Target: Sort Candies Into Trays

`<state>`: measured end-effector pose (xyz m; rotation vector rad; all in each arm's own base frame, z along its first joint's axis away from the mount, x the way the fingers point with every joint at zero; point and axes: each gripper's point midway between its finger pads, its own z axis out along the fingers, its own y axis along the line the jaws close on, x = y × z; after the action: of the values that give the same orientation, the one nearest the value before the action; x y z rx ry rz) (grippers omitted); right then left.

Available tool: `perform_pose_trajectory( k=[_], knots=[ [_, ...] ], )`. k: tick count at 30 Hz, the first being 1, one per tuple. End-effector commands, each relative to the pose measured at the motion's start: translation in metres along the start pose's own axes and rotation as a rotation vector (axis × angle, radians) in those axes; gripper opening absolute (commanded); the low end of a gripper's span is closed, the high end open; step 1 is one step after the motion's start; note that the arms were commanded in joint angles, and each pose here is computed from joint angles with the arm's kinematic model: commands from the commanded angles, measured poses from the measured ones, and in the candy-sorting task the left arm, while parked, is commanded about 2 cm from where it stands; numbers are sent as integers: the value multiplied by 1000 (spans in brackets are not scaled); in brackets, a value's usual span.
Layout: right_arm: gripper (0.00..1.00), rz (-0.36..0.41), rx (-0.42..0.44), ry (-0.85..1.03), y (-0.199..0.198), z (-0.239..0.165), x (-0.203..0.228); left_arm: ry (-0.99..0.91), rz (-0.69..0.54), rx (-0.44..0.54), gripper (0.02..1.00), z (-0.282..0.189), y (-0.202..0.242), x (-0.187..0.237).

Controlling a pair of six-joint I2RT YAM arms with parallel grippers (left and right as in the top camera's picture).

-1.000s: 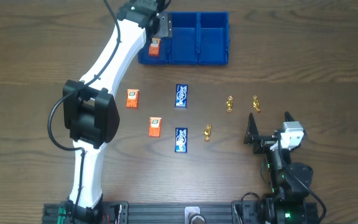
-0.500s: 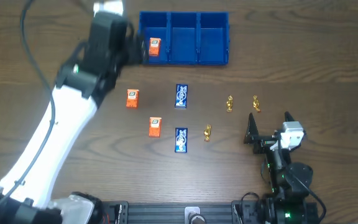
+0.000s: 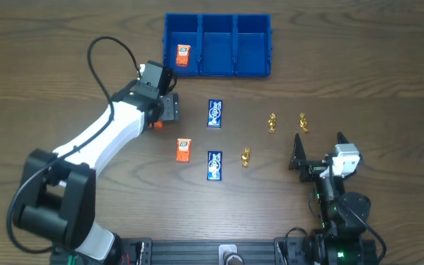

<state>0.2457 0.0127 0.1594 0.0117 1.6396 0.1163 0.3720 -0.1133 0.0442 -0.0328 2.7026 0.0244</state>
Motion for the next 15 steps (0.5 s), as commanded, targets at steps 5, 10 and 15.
perform_pose_trajectory(
  k=[5, 10, 15],
  knots=[
    [998, -6, 11, 3, -2, 0, 1, 83, 17, 52, 803, 23, -2, 12],
    [998, -6, 11, 3, -2, 0, 1, 117, 30, 71, 798, 24, 0, 19],
    [998, -6, 11, 3, -2, 0, 1, 148, 36, 56, 796, 27, 4, 27]
  ],
)
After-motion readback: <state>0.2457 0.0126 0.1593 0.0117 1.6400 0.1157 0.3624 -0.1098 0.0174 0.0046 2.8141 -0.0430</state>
